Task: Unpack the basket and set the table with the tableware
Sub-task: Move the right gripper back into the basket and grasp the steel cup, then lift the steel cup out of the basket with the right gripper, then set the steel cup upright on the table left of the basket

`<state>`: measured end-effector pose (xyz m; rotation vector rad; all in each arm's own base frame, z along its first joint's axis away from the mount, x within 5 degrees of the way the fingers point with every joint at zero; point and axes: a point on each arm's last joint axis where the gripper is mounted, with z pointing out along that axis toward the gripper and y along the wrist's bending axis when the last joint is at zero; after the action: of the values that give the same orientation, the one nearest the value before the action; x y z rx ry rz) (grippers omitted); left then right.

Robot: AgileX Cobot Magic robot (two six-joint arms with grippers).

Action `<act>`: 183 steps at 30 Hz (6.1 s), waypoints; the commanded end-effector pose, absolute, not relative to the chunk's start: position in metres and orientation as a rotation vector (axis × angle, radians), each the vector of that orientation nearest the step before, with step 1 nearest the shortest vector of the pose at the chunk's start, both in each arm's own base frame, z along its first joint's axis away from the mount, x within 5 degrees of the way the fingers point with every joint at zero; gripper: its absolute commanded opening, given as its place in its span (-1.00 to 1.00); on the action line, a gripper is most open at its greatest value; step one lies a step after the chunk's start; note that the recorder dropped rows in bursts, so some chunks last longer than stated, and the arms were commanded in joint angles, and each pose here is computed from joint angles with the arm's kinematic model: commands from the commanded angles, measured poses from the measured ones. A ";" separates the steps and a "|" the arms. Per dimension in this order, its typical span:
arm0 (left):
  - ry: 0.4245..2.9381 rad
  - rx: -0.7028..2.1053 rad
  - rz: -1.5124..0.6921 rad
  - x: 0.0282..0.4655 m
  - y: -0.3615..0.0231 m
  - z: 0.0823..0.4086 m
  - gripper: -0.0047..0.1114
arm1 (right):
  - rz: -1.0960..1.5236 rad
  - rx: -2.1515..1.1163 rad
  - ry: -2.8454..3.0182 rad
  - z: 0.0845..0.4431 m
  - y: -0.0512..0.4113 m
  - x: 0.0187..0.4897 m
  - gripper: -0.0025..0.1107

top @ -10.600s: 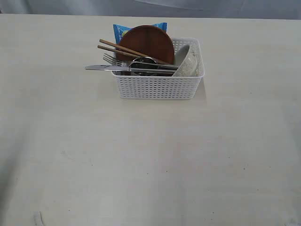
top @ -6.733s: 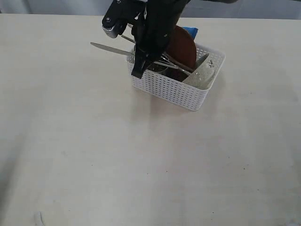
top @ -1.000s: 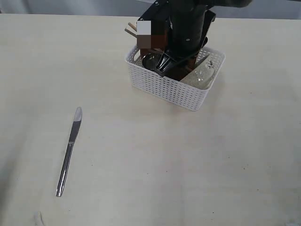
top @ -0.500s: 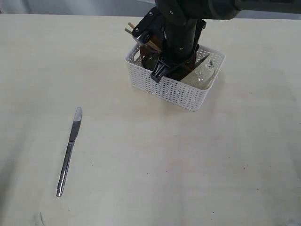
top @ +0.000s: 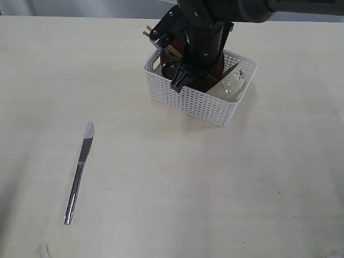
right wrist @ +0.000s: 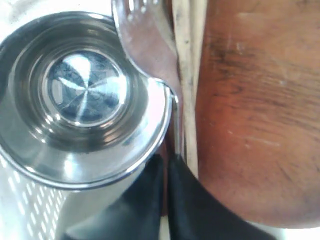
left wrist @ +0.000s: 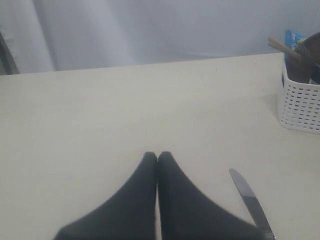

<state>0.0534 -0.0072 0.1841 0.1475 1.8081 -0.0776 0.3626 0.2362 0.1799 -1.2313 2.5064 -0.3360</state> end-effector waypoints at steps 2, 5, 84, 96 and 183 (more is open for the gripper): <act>1.799 0.151 -0.086 0.053 -0.008 0.184 -0.92 | -0.342 -1.218 2.499 0.182 0.234 0.366 -0.96; 1.799 0.151 -0.086 0.053 -0.008 0.184 -0.92 | -0.353 -1.221 2.491 0.185 0.233 0.366 -0.96; 1.799 0.151 -0.086 0.053 -0.008 0.184 -0.92 | 0.509 -0.420 2.685 0.188 0.245 0.378 -0.38; 1.799 0.151 -0.086 0.053 -0.008 0.184 -0.92 | 0.498 -0.422 2.680 0.178 0.246 0.381 -0.86; 1.800 0.147 -0.089 0.053 -0.008 0.184 -0.92 | 0.268 -1.080 2.498 0.219 0.393 0.358 -0.96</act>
<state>0.0534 -0.0072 0.1841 0.1440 1.8084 -0.0804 0.3603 0.3829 0.2215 -1.0816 2.5375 0.2440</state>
